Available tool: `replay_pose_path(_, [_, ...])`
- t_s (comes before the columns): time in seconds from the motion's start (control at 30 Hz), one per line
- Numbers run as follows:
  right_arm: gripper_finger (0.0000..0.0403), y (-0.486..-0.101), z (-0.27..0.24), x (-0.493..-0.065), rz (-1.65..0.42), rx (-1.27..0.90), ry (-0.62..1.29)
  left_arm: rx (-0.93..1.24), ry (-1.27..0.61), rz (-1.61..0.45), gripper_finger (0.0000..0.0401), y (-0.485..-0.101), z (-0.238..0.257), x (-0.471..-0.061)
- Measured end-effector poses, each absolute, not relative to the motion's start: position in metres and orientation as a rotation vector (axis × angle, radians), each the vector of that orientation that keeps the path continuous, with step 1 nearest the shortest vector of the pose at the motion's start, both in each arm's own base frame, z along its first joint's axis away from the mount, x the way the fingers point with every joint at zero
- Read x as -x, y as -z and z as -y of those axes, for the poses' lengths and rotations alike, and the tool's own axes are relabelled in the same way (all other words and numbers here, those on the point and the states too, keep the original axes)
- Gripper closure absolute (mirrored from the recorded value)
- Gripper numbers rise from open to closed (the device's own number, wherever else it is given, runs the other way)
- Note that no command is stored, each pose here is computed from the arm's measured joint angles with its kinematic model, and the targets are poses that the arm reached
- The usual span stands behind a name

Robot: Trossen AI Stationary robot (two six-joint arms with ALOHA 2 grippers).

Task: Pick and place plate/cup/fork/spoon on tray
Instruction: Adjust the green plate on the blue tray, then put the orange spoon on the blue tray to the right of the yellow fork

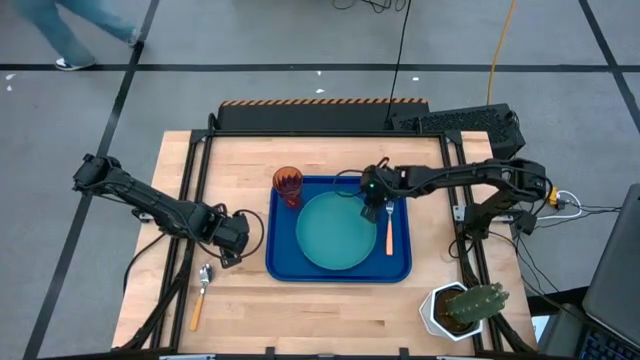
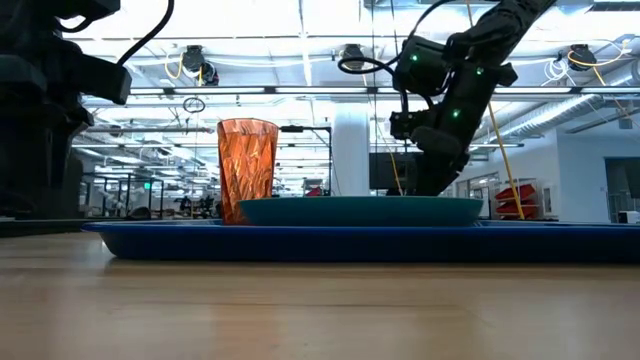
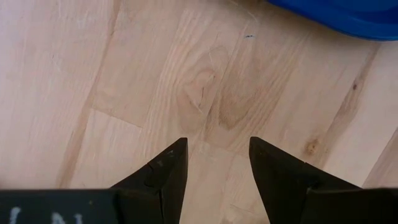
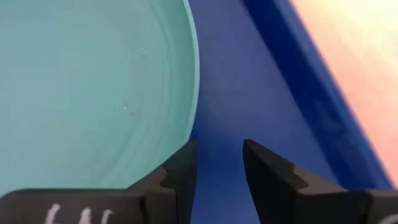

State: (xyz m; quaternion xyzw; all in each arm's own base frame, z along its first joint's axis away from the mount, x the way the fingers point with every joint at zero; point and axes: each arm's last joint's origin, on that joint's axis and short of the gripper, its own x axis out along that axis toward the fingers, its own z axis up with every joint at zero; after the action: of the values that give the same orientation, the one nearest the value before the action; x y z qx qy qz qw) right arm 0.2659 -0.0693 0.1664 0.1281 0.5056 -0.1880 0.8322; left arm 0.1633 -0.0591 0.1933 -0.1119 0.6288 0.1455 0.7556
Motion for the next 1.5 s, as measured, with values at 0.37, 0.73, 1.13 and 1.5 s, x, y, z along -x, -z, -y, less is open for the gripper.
replay_pose_path(0.37, [0.0282,-0.166,0.055,-0.268,-1.079,-0.281,0.376,0.244,-0.318,-1.371,0.0226,-0.193,0.059,-0.163])
replay_pose_path(0.73, [0.0282,-0.166,0.055,-0.269,-1.067,-0.287,0.374,0.247,-0.319,-1.371,0.0226,-0.193,0.059,-0.163])
replay_pose_path(1.13, [0.0282,-0.167,0.058,-0.268,-1.065,-0.218,0.441,0.338,-0.316,-1.423,0.0226,-0.193,0.061,-0.161])
replay_pose_path(1.5, [0.0282,-0.204,0.057,-0.256,-0.917,-0.175,0.483,0.714,-0.397,-1.565,0.0226,-0.193,0.068,-0.155])
